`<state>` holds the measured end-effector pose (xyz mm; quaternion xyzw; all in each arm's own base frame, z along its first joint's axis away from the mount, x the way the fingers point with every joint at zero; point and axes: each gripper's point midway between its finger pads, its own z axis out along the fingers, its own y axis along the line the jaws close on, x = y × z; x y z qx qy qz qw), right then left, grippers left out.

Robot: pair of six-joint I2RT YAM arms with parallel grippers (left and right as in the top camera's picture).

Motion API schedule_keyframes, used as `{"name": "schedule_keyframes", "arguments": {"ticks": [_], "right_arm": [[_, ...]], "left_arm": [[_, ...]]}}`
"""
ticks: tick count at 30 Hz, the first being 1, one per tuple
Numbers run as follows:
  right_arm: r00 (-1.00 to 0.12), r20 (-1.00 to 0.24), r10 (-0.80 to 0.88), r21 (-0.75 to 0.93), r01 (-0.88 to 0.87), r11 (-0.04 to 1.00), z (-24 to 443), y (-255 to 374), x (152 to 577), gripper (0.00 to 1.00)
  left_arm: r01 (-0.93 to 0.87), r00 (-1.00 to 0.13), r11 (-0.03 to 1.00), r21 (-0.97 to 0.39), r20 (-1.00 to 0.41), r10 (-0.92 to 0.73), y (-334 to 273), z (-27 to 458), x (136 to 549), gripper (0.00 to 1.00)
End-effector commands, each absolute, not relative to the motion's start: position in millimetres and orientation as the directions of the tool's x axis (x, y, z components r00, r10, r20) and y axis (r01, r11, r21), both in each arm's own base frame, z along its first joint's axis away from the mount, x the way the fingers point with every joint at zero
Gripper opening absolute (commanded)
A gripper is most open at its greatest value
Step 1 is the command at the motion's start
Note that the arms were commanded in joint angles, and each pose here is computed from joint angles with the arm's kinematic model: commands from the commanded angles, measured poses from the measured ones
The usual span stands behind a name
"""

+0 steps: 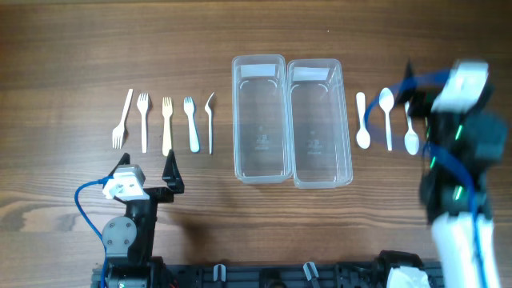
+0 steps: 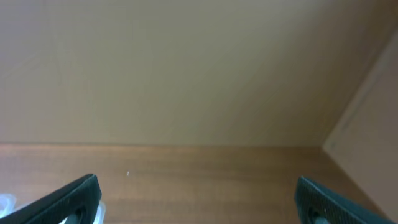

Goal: Pack container
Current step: 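Move the right gripper over the spoons and lower onto a white spoon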

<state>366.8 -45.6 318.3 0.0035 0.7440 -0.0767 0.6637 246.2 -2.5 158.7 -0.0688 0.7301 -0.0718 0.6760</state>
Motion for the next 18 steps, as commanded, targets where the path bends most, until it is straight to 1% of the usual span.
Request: {"name": "schedule_keyframes", "arguments": {"ticks": [1, 3, 6, 10, 12, 15, 18], "right_arm": [[-0.163, -0.982, -0.095, -0.097, 0.002, 0.995, 343.4, -49.1, 423.3, 1.00], [-0.247, -0.966, -0.072, -0.069, -0.023, 0.997, 332.0, -57.9, 449.9, 1.00], [-0.364, -0.931, -0.037, -0.023, -0.043, 0.999, 301.0, -67.9, 472.6, 1.00], [-0.473, -0.881, -0.013, 0.021, -0.067, 0.998, 259.0, -69.5, 483.6, 1.00], [-0.485, -0.875, -0.008, 0.035, -0.079, 0.996, 254.8, -66.2, 482.9, 1.00], [-0.467, -0.884, -0.009, 0.058, -0.129, 0.990, 259.6, -57.0, 483.5, 1.00], [-0.475, -0.880, -0.001, 0.067, -0.127, 0.990, 258.0, -56.4, 482.7, 1.00]], "left_arm": [[0.015, -0.079, 0.984, -0.176, -0.982, -0.174, -5.7, 156.7, 246.1, 1.00], [0.015, -0.079, 0.984, -0.176, -0.982, -0.174, -5.7, 156.7, 246.1, 1.00], [0.015, -0.079, 0.984, -0.176, -0.981, -0.175, -5.7, 156.7, 246.1, 1.00], [0.015, -0.079, 0.984, -0.176, -0.981, -0.175, -5.7, 156.7, 246.1, 1.00], [0.015, -0.079, 0.984, -0.176, -0.982, -0.174, -5.7, 156.7, 246.1, 1.00], [0.015, -0.079, 0.984, -0.176, -0.981, -0.175, -5.7, 156.7, 246.1, 1.00], [0.015, -0.079, 0.984, -0.176, -0.982, -0.174, -5.7, 156.7, 246.1, 1.00]]}}
